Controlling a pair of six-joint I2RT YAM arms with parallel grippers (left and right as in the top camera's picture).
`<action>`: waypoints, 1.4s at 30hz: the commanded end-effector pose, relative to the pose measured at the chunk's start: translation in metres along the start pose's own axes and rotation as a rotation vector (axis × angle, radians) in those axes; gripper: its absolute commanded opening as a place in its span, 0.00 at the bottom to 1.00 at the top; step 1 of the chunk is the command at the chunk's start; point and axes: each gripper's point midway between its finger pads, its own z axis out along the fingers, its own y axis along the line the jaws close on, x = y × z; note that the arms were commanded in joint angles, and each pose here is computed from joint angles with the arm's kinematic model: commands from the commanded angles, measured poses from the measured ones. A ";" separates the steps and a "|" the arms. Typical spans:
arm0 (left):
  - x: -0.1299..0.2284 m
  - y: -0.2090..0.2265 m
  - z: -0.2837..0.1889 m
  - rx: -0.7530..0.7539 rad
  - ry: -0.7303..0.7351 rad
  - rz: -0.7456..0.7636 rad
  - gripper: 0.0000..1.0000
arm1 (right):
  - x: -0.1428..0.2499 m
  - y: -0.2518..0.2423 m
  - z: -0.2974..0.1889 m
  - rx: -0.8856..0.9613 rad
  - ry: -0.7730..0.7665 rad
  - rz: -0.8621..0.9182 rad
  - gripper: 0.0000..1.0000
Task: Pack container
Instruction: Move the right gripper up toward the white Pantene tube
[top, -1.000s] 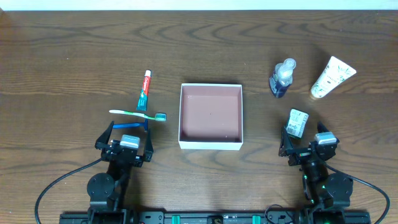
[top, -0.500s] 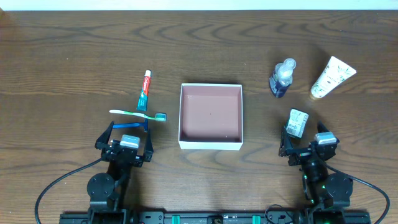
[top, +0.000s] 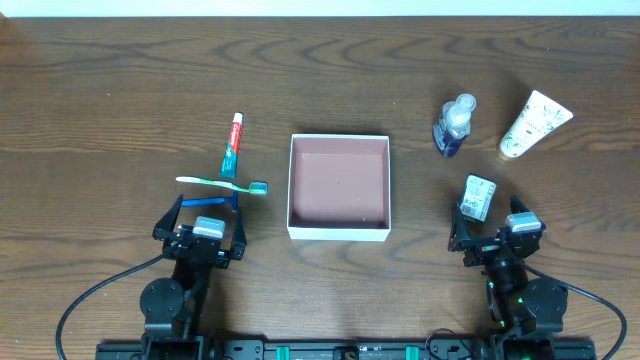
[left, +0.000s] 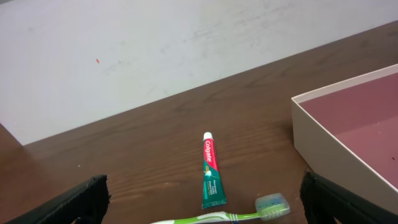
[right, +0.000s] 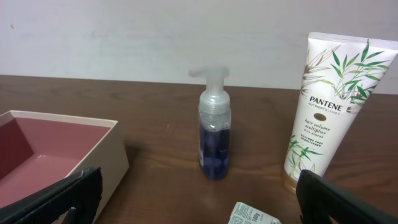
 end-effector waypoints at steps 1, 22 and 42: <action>0.015 -0.005 0.001 0.021 0.046 -0.016 0.98 | 0.001 0.001 0.000 -0.003 0.000 -0.012 0.99; 0.015 -0.005 0.001 0.021 0.046 -0.016 0.98 | -0.019 0.055 -0.010 -0.324 -0.020 0.276 0.99; 0.015 -0.005 0.001 0.021 0.046 -0.016 0.98 | -0.203 -0.019 0.062 0.121 0.518 0.097 0.99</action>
